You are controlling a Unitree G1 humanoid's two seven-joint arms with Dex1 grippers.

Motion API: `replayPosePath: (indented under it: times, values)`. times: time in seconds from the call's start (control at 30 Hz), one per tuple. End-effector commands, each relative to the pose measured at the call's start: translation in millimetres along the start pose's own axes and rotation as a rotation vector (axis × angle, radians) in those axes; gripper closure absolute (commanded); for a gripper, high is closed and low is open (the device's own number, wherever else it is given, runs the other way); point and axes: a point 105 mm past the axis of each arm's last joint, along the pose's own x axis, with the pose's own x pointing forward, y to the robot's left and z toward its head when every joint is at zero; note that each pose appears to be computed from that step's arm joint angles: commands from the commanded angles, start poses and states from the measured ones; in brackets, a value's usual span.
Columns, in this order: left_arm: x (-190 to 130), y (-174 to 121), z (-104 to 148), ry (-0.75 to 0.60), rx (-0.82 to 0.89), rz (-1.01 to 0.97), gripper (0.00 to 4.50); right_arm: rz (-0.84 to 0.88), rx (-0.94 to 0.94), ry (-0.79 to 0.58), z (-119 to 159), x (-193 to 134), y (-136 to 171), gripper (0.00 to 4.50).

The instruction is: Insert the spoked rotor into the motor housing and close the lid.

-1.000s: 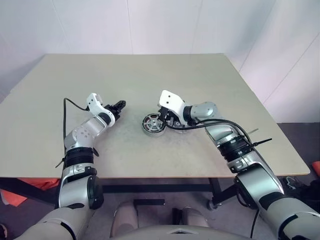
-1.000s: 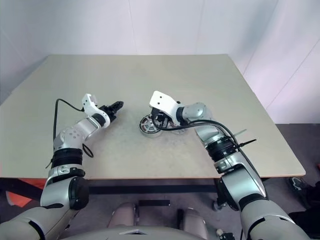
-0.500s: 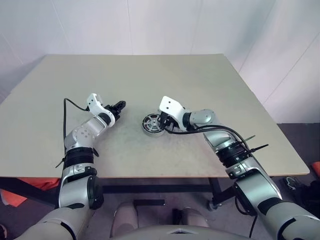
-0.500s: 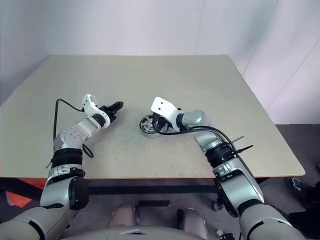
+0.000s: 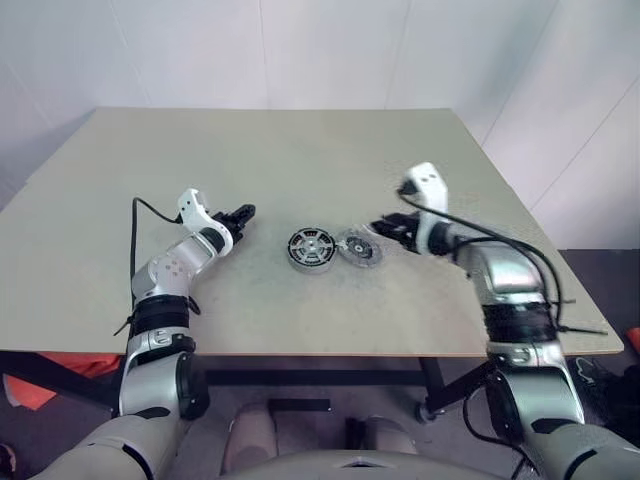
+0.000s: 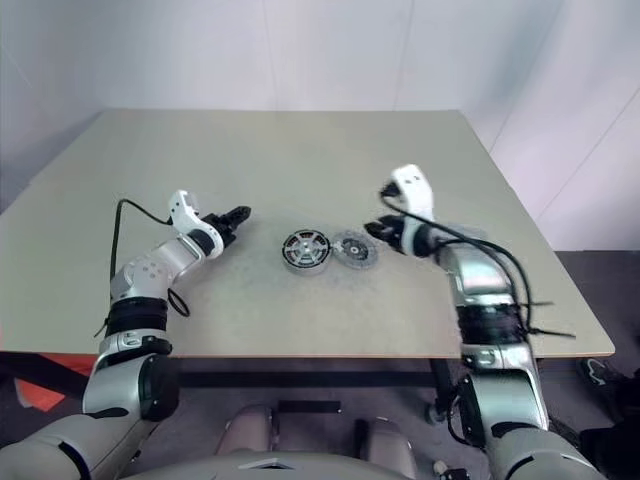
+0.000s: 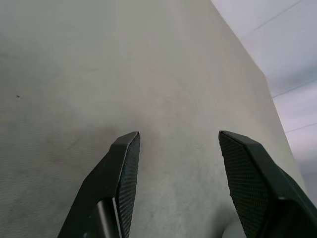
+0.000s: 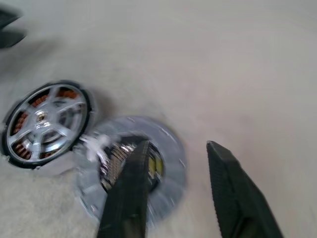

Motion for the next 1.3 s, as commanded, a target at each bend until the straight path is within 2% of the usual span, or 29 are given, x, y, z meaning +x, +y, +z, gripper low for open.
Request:
replayPosePath:
  times: [0.03, 0.2, 0.47, 0.87, 1.3]
  values:
    - [2, -13, 7, -0.002, 0.036, -0.043, 1.82, 0.028, 0.303, -0.053, 6, -31, 6, 1.84]
    - [7, -17, 3, 0.031, 0.052, -0.054, 1.82, 0.032, 0.634, -0.004, -34, -39, 17, 1.84]
    - [9, -19, 5, 0.049, 0.078, -0.061, 1.82, -0.001, 0.807, 0.029, -64, -28, 28, 1.84]
    - [3, -13, 10, 0.027, 0.074, -0.043, 1.82, 0.054, 0.880, 0.074, -58, 1, 37, 1.84]
    - [3, -15, 15, 0.013, 0.082, -0.041, 1.82, 0.136, 0.896, -0.028, -29, 41, 41, 1.84]
